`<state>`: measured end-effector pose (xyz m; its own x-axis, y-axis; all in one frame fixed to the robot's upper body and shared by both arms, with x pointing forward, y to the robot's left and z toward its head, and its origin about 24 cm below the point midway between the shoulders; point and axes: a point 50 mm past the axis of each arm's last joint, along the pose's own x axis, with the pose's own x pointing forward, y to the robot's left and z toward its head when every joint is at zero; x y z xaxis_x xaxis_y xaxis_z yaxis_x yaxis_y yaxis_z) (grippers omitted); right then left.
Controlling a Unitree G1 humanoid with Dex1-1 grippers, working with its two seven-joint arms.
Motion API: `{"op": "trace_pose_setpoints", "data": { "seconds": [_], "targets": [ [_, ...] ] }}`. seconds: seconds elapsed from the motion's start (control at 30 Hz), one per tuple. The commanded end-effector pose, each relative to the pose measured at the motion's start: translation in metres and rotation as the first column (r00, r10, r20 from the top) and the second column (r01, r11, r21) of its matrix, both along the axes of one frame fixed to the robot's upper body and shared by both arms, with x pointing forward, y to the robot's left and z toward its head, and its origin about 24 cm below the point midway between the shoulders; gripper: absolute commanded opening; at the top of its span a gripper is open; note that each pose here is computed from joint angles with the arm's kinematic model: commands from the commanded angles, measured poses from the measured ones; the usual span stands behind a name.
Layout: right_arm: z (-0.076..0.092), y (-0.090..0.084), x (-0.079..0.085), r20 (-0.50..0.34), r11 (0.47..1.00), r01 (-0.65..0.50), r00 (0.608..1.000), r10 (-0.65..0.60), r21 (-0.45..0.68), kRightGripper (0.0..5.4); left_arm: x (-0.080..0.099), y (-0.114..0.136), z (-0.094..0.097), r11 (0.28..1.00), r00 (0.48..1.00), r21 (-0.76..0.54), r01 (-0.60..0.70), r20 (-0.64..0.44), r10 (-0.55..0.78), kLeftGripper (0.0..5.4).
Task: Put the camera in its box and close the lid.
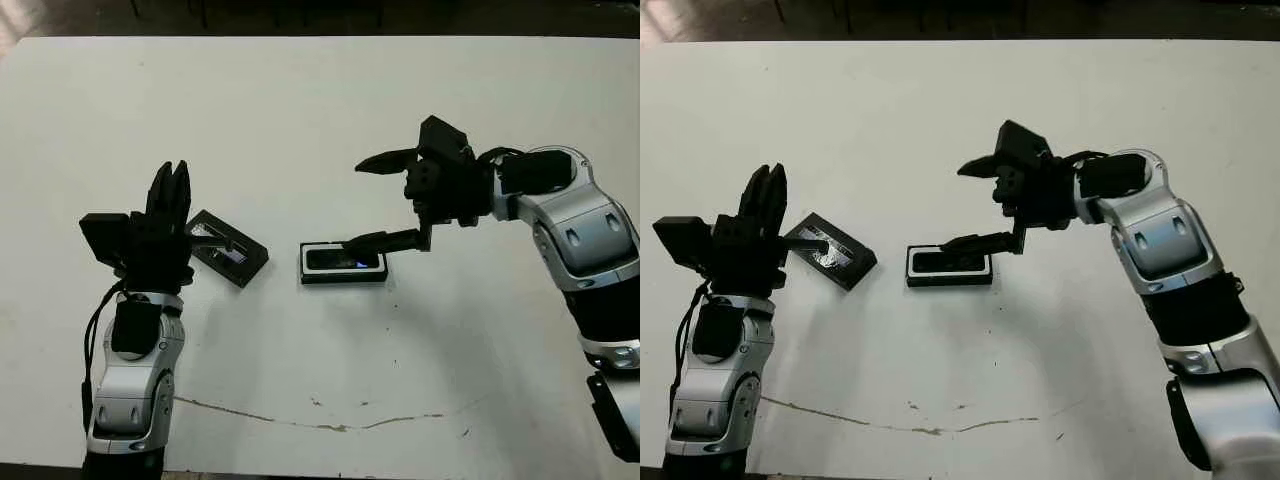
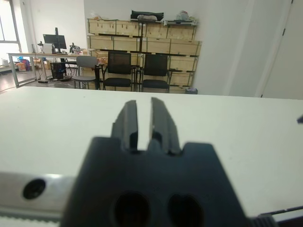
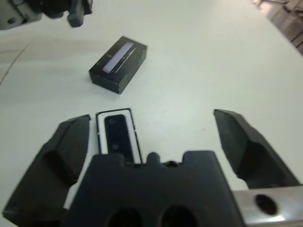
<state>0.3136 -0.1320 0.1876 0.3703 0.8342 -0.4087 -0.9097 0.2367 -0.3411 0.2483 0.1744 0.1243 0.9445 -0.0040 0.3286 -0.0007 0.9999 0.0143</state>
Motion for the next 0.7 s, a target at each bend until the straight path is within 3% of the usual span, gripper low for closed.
{"op": "trace_pose_setpoints", "data": {
  "seconds": [0.03,0.17,0.37,0.57,0.7],
  "targets": [
    [-0.005,-0.003,-0.005,0.032,0.99,0.117,0.992,-0.12,0.081,5.38,-0.001,0.003,-0.008,1.0,0.999,0.008,-0.016,-0.039,0.016,0.0],
    [-0.011,-0.003,-0.015,0.14,0.948,0.267,0.946,-0.292,0.173,5.01,-0.002,0.004,-0.008,1.0,0.999,0.011,-0.02,-0.04,0.021,0.0],
    [-0.02,-0.002,-0.032,0.293,0.897,0.353,0.857,-0.424,0.265,3.66,-0.003,0.005,-0.009,1.0,0.999,0.007,-0.023,-0.049,0.023,0.0],
    [-0.031,-0.001,-0.042,0.382,0.918,0.334,0.836,-0.394,0.216,2.33,-0.003,0.005,-0.009,1.0,0.999,0.015,-0.022,-0.049,0.023,0.0],
    [-0.035,-0.004,-0.046,0.361,0.902,0.346,0.831,-0.423,0.258,1.44,-0.003,0.007,-0.007,1.0,0.999,0.016,-0.016,-0.047,0.016,0.0]
  ]
}}
